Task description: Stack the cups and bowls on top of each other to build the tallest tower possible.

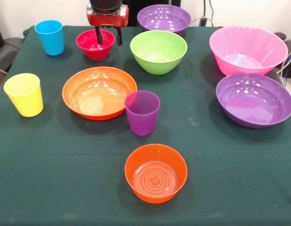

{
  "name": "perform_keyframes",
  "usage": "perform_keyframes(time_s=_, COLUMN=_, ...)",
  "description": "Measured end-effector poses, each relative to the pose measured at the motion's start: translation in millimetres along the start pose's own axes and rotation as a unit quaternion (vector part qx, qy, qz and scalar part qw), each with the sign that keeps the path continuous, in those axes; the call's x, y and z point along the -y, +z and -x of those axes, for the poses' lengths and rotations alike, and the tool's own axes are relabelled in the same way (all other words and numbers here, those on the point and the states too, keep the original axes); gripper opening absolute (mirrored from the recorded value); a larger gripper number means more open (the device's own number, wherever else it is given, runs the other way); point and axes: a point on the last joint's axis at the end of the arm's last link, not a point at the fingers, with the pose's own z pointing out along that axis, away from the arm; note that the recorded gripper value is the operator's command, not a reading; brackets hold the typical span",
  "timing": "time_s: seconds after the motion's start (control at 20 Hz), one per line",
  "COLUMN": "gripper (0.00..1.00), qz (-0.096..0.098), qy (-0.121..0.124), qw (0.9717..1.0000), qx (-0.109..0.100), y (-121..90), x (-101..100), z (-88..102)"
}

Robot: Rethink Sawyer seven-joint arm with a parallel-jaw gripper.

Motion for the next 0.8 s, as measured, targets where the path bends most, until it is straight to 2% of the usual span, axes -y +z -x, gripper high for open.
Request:
perform_keyframes(time_s=0.4, gripper=1.0, qz=0.009, qy=-0.003, qw=0.9999, qx=-0.013, y=12, x=-8, z=-6.4)
perform_keyframes(time_s=0.8, gripper=1.0, qz=0.009, qy=-0.004, qw=0.9999, qx=-0.013, y=13, x=-9, z=-6.3)
